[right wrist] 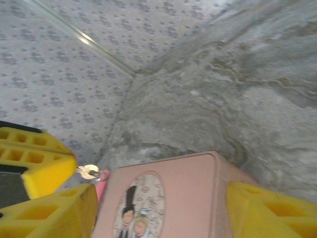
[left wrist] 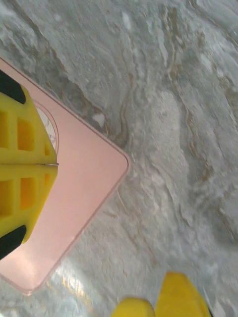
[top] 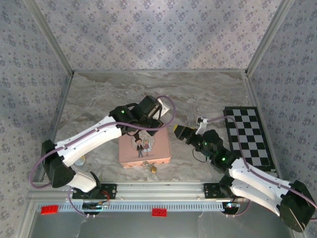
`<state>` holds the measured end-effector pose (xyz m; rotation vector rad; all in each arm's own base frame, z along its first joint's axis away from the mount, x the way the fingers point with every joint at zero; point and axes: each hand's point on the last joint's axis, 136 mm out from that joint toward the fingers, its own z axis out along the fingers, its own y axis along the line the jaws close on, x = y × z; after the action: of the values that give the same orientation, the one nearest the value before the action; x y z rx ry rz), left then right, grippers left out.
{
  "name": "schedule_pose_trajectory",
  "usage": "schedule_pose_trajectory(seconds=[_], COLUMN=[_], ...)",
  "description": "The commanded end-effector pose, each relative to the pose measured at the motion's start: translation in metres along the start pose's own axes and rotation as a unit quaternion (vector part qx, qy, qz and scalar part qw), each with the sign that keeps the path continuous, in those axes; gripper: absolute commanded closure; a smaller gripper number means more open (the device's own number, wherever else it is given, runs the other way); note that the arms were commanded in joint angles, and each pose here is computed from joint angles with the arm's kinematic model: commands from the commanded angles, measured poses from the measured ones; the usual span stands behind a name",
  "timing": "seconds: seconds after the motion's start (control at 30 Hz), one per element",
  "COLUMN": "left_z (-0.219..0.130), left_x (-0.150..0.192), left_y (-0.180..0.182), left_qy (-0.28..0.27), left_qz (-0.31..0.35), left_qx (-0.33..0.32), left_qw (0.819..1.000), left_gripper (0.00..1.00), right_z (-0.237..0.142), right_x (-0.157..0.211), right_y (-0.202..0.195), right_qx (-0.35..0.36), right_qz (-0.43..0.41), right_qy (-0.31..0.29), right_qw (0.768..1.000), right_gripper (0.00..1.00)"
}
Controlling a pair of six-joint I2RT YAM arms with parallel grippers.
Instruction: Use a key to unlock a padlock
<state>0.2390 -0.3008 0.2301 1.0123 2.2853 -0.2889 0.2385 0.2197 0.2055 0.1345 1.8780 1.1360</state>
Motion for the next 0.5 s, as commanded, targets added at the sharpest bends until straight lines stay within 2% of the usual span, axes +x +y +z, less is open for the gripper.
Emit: schedule_pose_trajectory(seconds=[0.0,0.17,0.3,0.47], left_z=[-0.033,-0.048,-0.058,-0.067], left_x=[-0.021,-0.034,-0.035,-0.036], left_y=[-0.027,-0.043,-0.043,-0.042], left_qy=[-0.071,-0.116,-0.129,-0.145], left_qz=[0.009,-0.014,-0.032,-0.046], left_qx=[0.095,0.182,0.218,0.246], left_qw=[0.993,0.976,0.967,0.957], left_gripper=[1.00,1.00,1.00,1.00], right_z=[-0.003,-0.006,-0.007,-0.010], right_x=[-0.013,-0.007,-0.005,-0.005], right_y=[0.046,0.079,0.090,0.106], right_qx=[-0.101,-0.181,-0.208,-0.252], right_qz=[-0.025,-0.041,-0.049,-0.058], right_qy=[-0.013,0.015,0.023,0.022], right_qw=[0.995,0.982,0.977,0.966], right_gripper=[0.29,0.28,0.28,0.36])
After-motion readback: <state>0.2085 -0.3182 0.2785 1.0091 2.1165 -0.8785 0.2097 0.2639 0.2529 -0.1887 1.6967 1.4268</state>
